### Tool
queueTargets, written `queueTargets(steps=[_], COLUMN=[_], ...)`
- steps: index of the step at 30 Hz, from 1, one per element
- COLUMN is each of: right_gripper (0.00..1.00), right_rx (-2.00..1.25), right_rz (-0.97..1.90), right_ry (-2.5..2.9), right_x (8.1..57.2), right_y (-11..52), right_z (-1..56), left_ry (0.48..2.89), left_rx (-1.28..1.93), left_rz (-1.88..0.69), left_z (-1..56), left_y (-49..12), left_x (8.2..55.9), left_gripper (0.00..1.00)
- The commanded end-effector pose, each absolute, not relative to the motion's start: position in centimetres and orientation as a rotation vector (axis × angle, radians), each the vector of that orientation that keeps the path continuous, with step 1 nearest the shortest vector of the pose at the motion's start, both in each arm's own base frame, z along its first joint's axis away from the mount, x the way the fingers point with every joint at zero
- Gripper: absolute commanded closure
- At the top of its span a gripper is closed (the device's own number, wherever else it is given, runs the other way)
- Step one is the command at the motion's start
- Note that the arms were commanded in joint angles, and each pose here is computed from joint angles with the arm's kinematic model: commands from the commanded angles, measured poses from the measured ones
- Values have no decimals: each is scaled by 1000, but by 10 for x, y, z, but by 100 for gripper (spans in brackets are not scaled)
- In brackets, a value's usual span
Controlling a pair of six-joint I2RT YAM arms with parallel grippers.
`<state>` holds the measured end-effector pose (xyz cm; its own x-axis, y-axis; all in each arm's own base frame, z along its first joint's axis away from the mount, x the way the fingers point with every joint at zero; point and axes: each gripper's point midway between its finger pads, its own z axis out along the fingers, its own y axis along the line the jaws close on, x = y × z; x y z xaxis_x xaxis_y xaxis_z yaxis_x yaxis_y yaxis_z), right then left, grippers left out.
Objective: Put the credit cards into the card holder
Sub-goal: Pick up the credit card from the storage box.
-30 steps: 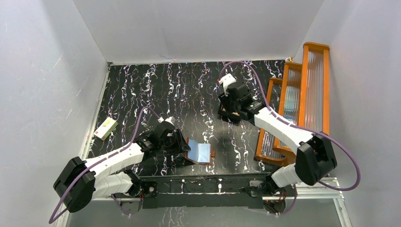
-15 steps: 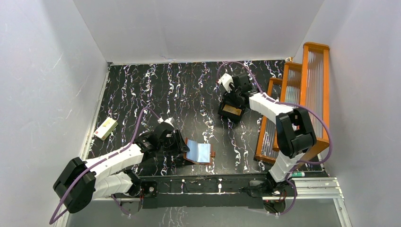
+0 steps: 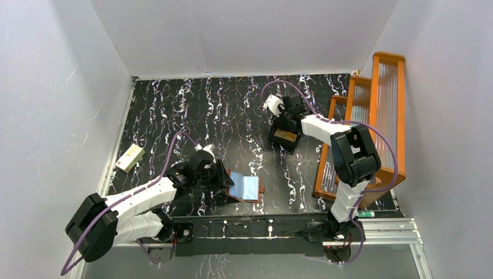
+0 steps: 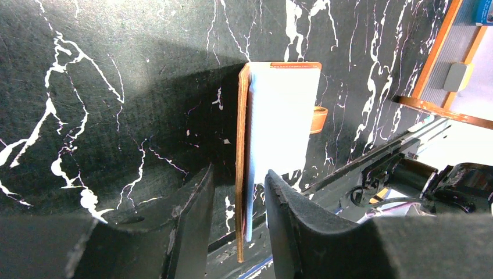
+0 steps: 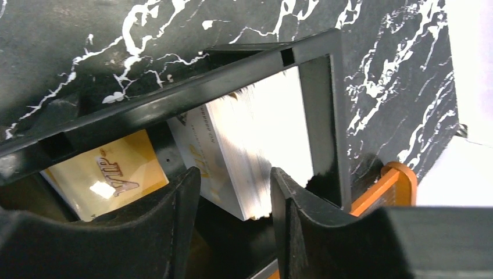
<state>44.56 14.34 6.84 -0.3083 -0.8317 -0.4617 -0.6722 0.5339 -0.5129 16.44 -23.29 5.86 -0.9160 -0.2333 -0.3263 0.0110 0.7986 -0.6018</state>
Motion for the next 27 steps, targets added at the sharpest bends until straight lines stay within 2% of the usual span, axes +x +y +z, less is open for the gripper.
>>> queueTargets(steps=[1,18,24,27], right_gripper=[47,69,81,83], right_rx=[-1175,-1111,-1102,-1097], right_rz=[-371,-425,-427,-414], right_ry=[1989,1939,1944,1944], right_x=[464,469,468,466], right_y=[139,133,132,133], right_z=[85,112,118,121], left_ry=[2591,2591,2591,2590], left_rx=[-150,-168,-168,-165], left_rz=[-892,-908,-908,-907], left_z=[62,62,62,63], left_y=[-233,-234,-234,-234], left_x=[164,162,162,163], left_gripper=[65,65,65,65])
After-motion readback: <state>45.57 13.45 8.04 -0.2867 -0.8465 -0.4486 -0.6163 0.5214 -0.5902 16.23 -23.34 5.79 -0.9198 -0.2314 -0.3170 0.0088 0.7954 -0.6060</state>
